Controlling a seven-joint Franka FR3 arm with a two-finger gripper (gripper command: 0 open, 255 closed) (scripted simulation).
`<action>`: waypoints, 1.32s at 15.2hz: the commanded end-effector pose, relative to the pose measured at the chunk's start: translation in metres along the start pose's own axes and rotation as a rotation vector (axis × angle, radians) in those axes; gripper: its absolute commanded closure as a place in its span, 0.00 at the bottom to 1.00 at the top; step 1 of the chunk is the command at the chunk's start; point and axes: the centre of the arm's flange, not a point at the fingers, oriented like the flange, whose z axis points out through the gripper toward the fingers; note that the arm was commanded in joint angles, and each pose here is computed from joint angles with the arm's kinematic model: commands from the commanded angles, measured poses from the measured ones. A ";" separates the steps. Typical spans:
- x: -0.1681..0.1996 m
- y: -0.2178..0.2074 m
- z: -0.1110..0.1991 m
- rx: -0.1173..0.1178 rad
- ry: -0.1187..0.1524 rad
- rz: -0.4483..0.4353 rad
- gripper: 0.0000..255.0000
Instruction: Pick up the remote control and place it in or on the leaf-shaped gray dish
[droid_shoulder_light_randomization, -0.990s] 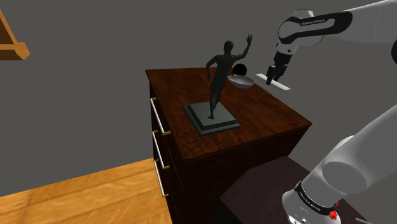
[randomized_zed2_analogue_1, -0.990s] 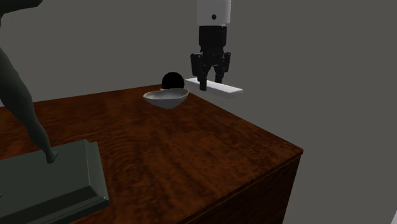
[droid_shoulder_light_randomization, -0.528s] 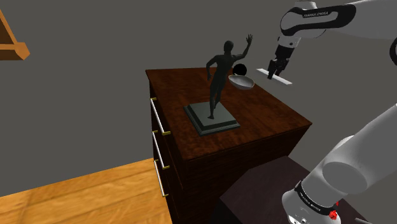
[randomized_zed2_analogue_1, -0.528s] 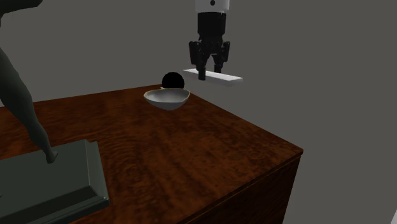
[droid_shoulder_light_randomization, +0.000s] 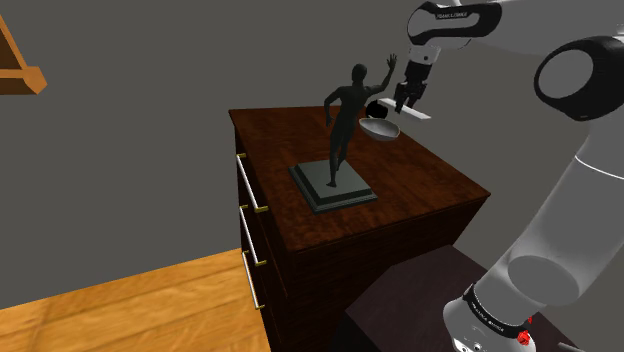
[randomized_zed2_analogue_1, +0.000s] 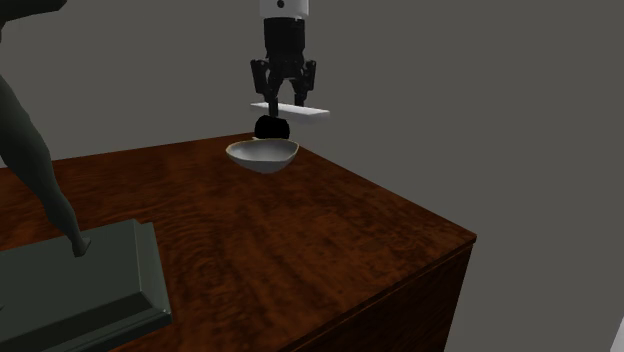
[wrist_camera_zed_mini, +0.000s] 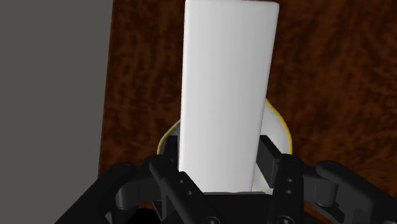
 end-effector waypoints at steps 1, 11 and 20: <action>0.024 -0.009 0.000 0.000 0.001 0.000 1.00; 0.059 -0.020 0.041 0.000 0.001 0.000 1.00; 0.059 -0.019 0.075 0.000 0.001 0.000 1.00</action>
